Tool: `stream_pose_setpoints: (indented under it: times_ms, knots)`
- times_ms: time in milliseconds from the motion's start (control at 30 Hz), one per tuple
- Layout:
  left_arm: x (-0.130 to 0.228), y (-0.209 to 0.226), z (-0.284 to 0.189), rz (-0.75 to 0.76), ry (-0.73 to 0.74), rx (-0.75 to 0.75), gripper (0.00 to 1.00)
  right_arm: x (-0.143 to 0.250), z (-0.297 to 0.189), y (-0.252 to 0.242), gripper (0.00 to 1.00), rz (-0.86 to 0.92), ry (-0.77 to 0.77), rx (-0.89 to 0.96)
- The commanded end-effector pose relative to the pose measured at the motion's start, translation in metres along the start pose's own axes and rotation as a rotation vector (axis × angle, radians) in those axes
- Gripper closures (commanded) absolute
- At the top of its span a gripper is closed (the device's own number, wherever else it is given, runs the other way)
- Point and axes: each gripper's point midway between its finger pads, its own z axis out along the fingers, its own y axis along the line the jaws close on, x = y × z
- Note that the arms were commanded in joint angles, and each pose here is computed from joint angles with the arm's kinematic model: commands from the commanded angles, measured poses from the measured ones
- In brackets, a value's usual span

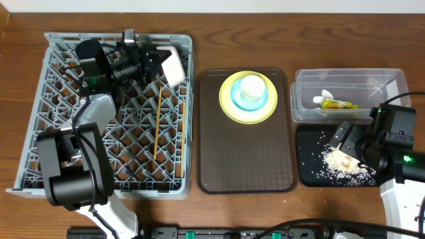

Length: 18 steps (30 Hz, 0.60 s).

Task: Sort waste into correct bins and load items into the dishwasher
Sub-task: 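Tilt the bowl upright and lower it into the rack slots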

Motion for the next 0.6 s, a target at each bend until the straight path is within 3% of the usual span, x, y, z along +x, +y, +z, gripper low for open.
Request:
stream_pose_setpoints:
  times_ms: [0,567]
  knots:
    - [0.002,-0.004,0.006,-0.047,0.02,0.01,0.92,-0.004,-0.003,-0.001,0.01,0.012,-0.013,0.003]
    - [0.008,0.025,0.002,-0.042,0.031,-0.06,0.92,-0.004,-0.003,-0.001,0.01,0.012,-0.013,0.003]
